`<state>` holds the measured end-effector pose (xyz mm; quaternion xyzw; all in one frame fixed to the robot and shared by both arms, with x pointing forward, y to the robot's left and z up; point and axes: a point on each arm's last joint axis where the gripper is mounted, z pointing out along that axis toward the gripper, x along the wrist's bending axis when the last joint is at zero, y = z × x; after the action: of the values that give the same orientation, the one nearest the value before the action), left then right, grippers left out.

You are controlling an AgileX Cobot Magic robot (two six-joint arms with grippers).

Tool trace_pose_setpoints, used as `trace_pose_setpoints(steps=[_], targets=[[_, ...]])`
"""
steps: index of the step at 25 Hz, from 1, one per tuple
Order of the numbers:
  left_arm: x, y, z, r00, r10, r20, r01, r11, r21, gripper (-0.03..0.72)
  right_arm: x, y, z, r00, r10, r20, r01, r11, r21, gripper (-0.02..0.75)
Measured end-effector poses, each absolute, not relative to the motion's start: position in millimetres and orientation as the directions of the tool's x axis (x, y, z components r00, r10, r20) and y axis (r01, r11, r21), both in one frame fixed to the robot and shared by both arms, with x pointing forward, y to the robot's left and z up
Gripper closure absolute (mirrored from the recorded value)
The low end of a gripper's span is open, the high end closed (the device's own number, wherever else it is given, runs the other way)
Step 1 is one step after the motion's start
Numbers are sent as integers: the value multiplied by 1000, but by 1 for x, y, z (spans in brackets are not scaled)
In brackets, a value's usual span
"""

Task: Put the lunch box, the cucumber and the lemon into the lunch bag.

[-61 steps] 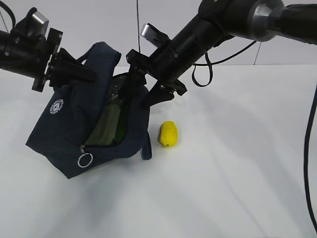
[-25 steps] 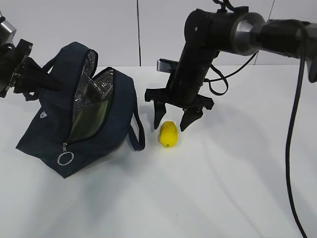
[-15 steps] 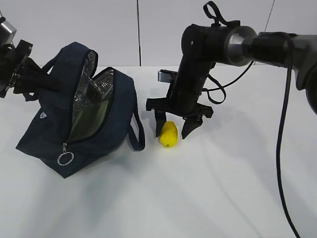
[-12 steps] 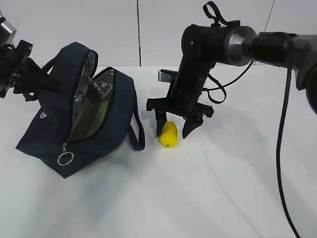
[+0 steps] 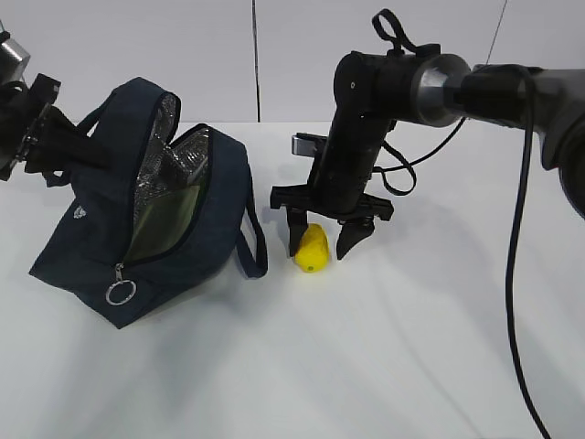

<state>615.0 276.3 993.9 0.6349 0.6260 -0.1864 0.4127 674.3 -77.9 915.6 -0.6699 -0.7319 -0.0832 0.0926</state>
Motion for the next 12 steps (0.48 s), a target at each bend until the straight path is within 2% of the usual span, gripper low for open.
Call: trace_pose_setpoints(steps=[3, 8, 12], targets=[[615, 276, 994, 147, 641, -753, 949, 124, 291, 694, 674, -78, 916, -85, 965, 249, 996, 88, -3, 241], [615, 276, 994, 147, 641, -753, 949, 124, 291, 694, 674, -78, 916, -85, 965, 249, 996, 88, -2, 386], [615, 276, 994, 147, 641, -753, 949, 124, 291, 694, 674, -78, 916, -104, 963, 248, 994, 106, 3, 418]])
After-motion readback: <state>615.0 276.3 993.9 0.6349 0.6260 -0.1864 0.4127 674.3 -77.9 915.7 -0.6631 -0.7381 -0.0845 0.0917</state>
